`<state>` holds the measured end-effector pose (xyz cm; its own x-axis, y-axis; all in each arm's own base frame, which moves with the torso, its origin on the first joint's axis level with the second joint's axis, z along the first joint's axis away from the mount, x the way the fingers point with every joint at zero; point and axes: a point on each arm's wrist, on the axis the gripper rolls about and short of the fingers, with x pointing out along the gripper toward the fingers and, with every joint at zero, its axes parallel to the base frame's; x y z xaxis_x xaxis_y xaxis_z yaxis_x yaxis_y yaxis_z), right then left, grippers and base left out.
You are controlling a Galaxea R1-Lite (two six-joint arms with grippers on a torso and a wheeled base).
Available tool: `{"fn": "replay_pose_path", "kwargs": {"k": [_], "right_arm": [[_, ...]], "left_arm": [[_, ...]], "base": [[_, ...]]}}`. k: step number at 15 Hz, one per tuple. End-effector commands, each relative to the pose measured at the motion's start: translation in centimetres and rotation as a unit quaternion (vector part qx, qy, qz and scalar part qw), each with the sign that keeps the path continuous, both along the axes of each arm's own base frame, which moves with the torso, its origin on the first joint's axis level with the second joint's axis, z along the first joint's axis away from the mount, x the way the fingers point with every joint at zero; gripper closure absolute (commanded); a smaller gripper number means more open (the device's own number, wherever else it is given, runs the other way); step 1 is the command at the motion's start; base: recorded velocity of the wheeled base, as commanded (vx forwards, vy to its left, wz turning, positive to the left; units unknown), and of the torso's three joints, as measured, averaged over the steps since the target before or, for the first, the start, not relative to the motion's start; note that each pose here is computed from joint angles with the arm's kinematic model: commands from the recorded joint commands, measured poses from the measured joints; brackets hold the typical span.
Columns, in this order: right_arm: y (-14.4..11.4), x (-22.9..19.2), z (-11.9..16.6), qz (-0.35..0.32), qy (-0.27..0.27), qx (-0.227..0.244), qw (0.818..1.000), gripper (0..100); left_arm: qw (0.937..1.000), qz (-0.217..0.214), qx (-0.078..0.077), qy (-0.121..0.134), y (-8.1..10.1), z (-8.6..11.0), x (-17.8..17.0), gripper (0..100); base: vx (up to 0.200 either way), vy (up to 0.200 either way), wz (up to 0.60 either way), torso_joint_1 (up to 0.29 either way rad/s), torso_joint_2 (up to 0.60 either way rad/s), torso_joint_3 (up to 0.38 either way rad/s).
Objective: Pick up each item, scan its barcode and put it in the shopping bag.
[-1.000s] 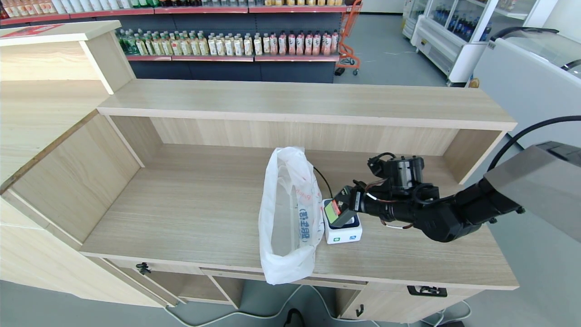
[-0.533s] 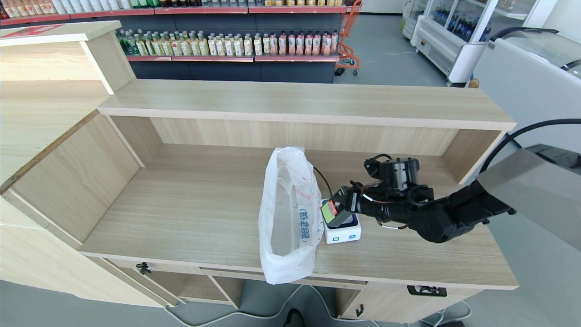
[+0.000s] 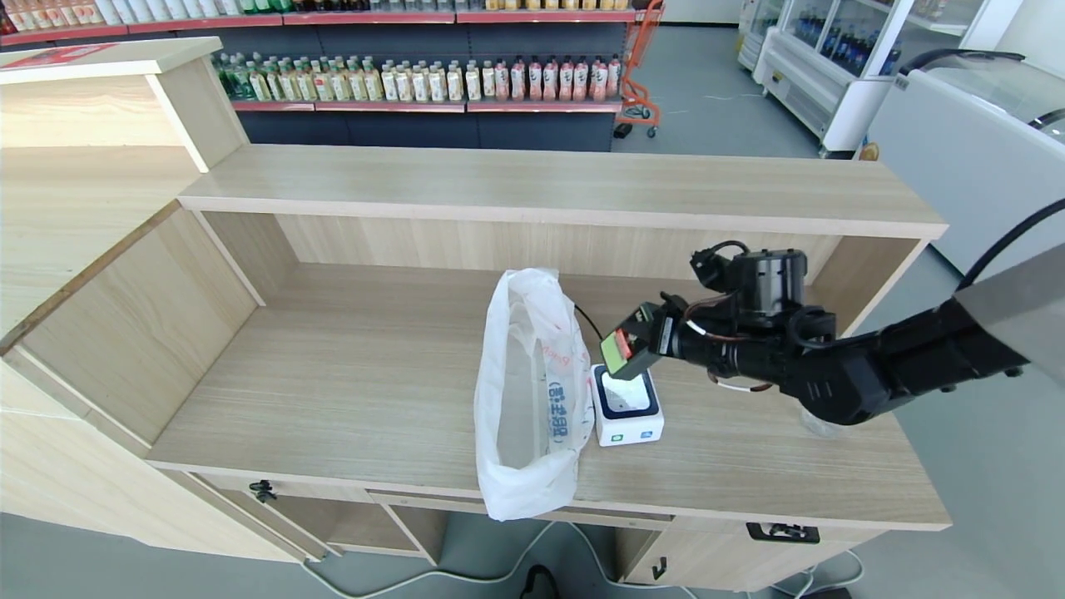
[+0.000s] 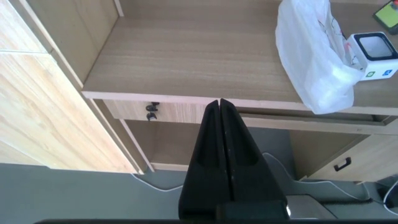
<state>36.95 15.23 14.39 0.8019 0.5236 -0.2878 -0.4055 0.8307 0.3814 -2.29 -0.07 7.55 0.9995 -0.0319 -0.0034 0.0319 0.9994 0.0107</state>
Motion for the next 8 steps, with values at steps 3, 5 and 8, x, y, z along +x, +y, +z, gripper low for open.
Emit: {"fn": "replay_pose_path", "kwargs": {"k": [3, 5, 8], "right_arm": [[-3.1, -5.2, 6.6, -0.010, -0.127, -0.080, 0.989, 100], [-3.6, -5.9, 6.3, -0.050, -0.160, -0.111, 0.980, 100], [-4.4, -6.7, 5.9, -0.058, -0.164, -0.115, 0.978, 100]], "left_arm": [[1.0000, 0.001, 0.000, 0.001, 0.0, 0.0, 0.0, 100], [1.0000, 0.000, 0.001, 0.000, 0.0, 0.0, 0.0, 100], [1.0000, 0.000, 0.001, 0.000, 0.0, 0.0, 0.0, 100]], "base": [[0.000, 0.000, 0.00, 0.000, 0.00, 0.000], [0.000, 0.000, 0.00, 0.000, 0.00, 0.000], [0.000, 0.000, 0.00, 0.000, 0.00, 0.000]]}}
